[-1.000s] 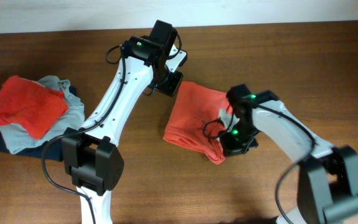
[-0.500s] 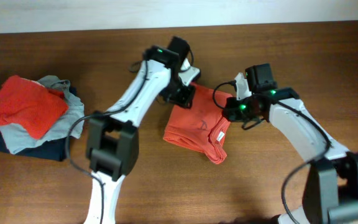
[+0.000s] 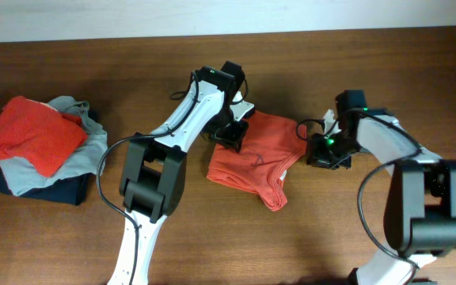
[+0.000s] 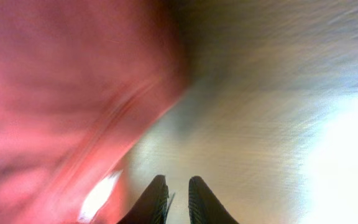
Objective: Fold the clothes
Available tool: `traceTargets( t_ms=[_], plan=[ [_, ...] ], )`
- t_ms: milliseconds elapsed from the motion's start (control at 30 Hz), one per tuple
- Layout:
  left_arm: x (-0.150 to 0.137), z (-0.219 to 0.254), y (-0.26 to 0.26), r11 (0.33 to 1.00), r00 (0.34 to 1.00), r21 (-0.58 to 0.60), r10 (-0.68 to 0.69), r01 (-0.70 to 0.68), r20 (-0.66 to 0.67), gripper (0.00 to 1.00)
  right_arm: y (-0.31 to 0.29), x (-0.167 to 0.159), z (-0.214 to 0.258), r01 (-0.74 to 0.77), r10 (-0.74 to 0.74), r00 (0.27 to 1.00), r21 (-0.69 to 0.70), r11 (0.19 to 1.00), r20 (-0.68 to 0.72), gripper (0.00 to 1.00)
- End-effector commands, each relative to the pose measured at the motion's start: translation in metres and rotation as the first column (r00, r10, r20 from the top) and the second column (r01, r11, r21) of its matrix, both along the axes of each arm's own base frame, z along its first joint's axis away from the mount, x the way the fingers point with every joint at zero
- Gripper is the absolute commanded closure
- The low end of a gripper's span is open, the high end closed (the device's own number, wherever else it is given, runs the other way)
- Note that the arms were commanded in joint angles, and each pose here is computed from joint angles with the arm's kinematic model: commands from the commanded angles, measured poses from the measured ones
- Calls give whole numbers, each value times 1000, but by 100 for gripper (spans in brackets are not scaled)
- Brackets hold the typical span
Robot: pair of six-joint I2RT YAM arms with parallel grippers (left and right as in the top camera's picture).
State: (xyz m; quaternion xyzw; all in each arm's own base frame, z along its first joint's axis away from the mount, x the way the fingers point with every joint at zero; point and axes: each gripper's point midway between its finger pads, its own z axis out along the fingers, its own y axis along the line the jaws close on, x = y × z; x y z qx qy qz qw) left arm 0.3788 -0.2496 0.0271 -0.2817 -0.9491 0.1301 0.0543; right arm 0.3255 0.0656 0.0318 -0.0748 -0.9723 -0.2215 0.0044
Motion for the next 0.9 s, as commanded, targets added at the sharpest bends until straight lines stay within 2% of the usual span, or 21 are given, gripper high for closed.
traceTargets(
  t_ms=[0,67,100,167,300,467,667,800,867],
  plan=[
    [-10,-6,18,998,998,70,4,0,-58,64,52,0,75,-191,139,969,266,945,204,82],
    [-26,-2,27,994,992,108,14,0,-127,64,64,-12,79,-241,192,961,265,934,199,82],
    [-31,0,29,993,989,118,16,2,-147,59,69,-15,78,-270,221,954,262,927,201,82],
    [-36,1,33,991,985,135,15,8,-169,56,75,-20,68,-302,263,945,214,929,192,81],
    [-29,-2,39,985,991,170,6,16,-131,47,89,-28,40,-380,359,919,120,917,160,75],
    [-18,-5,32,990,996,143,3,9,-85,45,89,-38,8,-439,438,896,-6,899,69,75],
    [-13,-5,39,990,996,142,23,-11,-81,45,59,-36,-24,-349,343,937,-189,918,-64,84],
    [-8,-5,48,989,996,143,46,-33,-83,45,15,-26,-30,-189,165,982,-399,897,-93,84],
    [-7,-5,52,989,995,144,56,-43,-86,45,13,-29,-26,-157,123,986,-358,920,-116,87]
  ],
)
